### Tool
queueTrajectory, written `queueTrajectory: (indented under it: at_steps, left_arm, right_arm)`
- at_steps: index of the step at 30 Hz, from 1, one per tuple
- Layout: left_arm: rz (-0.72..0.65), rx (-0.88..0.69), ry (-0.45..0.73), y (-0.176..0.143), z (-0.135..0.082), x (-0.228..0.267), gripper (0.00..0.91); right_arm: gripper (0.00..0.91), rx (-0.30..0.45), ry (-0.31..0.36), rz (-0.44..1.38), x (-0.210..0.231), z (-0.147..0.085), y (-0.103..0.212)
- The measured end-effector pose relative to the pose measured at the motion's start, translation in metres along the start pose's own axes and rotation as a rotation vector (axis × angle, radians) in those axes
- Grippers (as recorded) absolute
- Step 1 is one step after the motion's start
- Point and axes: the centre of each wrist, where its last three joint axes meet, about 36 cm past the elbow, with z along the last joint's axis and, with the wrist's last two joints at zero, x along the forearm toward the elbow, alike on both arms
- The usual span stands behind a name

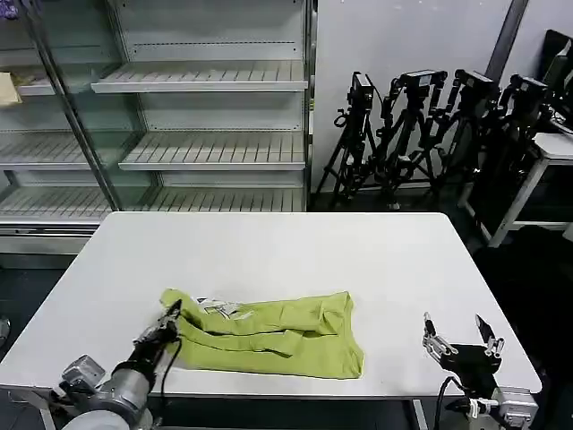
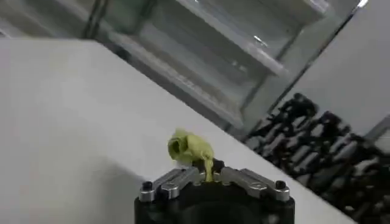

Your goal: Fold and organize the clothes.

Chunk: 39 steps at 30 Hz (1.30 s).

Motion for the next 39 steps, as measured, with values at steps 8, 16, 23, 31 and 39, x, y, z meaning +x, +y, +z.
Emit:
queueTrajectory:
  at_steps: [8,16,23,31,39]
  left_arm:
    - [0.133,0.136,0.064,-0.029,0.017,-0.004,0.040]
    - [0.219,0.211,0.118,-0.057,0.042,-0.020,0.040]
    - [0.254,0.241,0.165,-0.078,0.068,-0.039,0.040]
    - [0.266,0.258,0.218,-0.099,0.098,-0.053,0.040]
    - [0.284,0.256,0.265,-0.120,0.122,-0.062,0.040]
  right_arm:
    - [0.907,0.004,0.005,0.004,0.005,0.000,-0.001]
    - [0.907,0.006,0.014,0.004,0.002,0.003,-0.001]
    - [0.907,0.004,0.019,0.007,-0.003,0.005,-0.002]
    - [0.907,0.002,0.021,0.009,-0.008,0.007,-0.003]
    - [0.907,0.007,0.027,0.009,-0.010,0.008,-0.003]
